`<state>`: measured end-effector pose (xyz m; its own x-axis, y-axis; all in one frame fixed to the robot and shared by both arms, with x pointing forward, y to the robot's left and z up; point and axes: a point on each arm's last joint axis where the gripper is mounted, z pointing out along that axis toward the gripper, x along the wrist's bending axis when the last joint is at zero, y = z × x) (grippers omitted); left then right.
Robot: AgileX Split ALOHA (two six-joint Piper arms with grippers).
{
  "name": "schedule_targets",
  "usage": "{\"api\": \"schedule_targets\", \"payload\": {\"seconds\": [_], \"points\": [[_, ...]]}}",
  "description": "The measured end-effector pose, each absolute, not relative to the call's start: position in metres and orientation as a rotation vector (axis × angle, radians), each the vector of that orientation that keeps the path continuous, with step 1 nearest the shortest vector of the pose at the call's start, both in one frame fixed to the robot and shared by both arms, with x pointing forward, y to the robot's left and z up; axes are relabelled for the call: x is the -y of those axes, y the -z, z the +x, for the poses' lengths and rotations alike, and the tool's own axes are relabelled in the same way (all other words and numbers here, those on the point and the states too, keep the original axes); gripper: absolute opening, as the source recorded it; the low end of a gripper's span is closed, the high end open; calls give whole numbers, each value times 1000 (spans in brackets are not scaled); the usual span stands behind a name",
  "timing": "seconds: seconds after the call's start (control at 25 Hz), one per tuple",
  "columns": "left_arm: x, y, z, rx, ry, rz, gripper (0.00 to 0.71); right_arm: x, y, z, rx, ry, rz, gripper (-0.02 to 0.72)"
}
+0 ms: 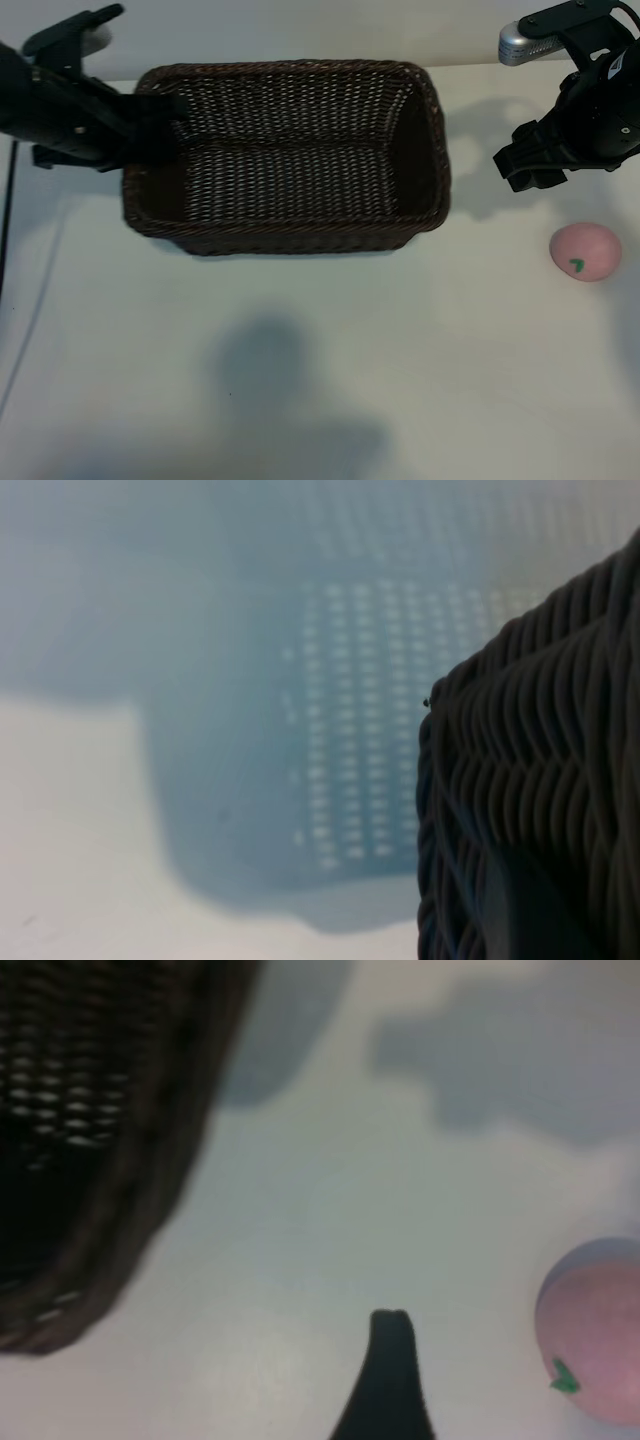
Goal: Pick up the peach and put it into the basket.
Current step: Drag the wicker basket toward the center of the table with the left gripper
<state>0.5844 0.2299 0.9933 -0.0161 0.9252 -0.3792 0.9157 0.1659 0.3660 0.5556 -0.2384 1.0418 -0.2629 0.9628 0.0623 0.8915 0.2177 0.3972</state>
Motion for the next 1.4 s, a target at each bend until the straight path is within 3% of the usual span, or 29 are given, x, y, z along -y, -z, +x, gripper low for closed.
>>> {"api": "schedule_targets", "payload": {"seconds": [0.56,1.4], "points": [[-214,-941,606,-1981,44,1774,157,238,-1042,556,-2289,-532,1772,581],[-210,-936,610,-1923,54,1803,172,238,-1042,556,-2289,-532,1772,581]]}}
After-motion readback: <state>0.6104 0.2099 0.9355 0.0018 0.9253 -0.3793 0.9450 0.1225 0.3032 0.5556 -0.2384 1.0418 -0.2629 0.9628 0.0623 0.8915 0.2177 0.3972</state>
